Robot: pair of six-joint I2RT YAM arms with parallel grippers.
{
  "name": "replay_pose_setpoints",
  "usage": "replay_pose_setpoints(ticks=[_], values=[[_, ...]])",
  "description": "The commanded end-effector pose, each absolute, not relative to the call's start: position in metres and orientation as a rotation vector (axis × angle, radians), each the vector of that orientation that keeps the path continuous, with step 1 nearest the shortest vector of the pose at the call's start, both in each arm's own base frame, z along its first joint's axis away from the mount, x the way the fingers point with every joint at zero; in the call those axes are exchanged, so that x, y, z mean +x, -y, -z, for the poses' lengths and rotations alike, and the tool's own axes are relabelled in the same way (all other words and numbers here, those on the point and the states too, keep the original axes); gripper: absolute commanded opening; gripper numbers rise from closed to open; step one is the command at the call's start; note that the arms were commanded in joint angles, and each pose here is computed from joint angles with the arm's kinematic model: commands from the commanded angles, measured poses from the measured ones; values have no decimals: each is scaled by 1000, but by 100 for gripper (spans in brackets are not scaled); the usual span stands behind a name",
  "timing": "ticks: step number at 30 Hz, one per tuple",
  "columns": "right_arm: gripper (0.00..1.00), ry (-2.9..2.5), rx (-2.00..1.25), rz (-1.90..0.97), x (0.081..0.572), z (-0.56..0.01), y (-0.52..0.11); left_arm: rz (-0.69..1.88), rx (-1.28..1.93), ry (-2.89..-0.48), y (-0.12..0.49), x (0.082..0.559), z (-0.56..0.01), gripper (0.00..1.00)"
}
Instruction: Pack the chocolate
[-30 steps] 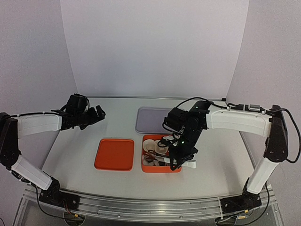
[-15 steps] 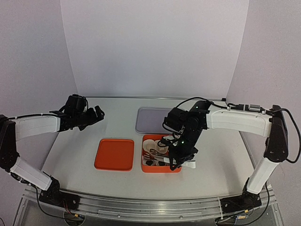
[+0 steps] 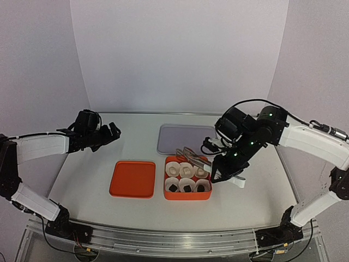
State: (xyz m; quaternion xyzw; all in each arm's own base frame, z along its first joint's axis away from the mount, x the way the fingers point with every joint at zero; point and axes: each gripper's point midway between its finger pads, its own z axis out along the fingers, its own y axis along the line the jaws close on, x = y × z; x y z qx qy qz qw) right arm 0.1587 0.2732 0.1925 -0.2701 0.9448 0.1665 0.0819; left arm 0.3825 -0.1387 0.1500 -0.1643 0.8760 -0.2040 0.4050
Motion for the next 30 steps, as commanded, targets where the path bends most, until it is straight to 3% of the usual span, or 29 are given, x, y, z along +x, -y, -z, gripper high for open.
replay_pose_setpoints(ticks=[1, 10, 19, 30], values=[[30, -2688, -418, -159, 219, -208, -219, 481, -457, -2244, 134, 385, -146, 100], [29, -2758, 195, 192, 277, -148, -119, 359, -522, -2395, 120, 363, -108, 100], [31, -2781, 172, 84, 299, -72, -121, 321, -457, -2598, 124, 339, -64, 95], [52, -2863, 213, 150, 297, -25, -117, 356, -312, -2775, 134, 312, -29, 76]])
